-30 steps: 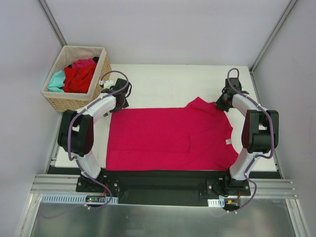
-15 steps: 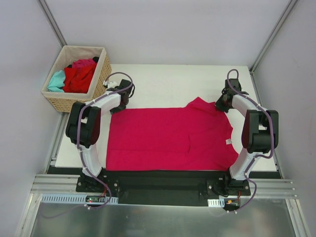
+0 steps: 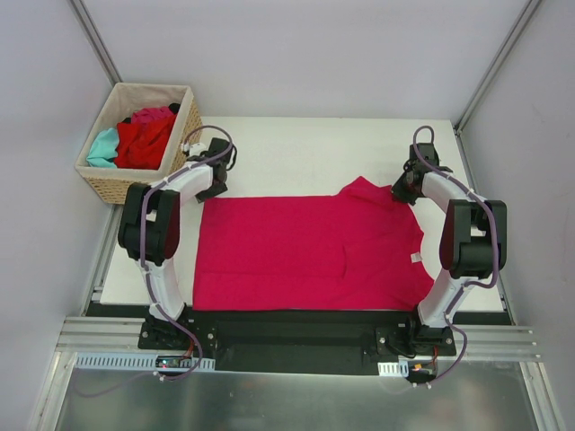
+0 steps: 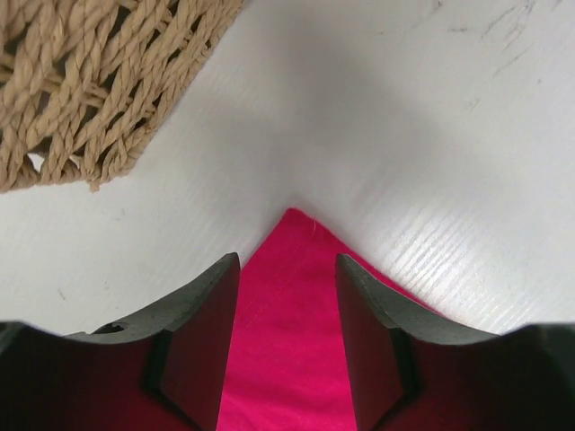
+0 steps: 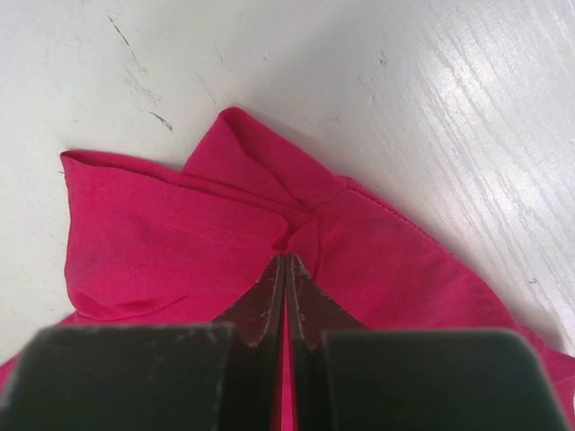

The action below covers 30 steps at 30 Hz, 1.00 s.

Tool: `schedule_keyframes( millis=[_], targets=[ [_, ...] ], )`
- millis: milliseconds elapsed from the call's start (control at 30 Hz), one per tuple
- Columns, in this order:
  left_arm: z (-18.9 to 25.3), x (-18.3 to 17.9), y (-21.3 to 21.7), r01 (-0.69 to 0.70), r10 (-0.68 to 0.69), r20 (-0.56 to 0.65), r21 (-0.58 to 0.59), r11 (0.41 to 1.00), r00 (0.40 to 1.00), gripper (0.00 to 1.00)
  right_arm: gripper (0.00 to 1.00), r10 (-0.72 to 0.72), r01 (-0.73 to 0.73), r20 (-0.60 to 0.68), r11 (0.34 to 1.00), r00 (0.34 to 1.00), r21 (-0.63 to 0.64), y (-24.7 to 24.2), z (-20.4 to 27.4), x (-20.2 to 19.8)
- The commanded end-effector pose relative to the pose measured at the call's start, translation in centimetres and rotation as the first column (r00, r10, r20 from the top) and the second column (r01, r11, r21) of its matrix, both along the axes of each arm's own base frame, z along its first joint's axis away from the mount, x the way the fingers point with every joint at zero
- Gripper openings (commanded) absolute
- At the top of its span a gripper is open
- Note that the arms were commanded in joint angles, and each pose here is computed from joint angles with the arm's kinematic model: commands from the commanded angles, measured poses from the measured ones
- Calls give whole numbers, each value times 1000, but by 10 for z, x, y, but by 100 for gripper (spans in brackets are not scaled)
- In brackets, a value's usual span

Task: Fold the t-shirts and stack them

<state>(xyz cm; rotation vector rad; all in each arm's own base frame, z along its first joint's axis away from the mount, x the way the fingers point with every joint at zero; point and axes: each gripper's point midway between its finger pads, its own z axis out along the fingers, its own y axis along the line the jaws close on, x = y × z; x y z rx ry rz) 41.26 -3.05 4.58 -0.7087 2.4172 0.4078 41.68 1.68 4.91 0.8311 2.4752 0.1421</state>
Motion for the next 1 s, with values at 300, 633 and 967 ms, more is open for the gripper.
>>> schedule_keyframes(
  millis=[300,633,967],
  targets=[
    [-7,16,1,16,-16,3,-164,986,1000,58,1,-1,0,54,1000,999,7,1,15,6],
    [-14,16,-1,14,-16,-10,-179,984,1000,56,1,0,0,49,1000,999,6,2,14,5],
    [-24,14,2,-19,13,-30,-223,975,999,38,1,2,-2,57,1000,998,3,1,17,6]
  ],
)
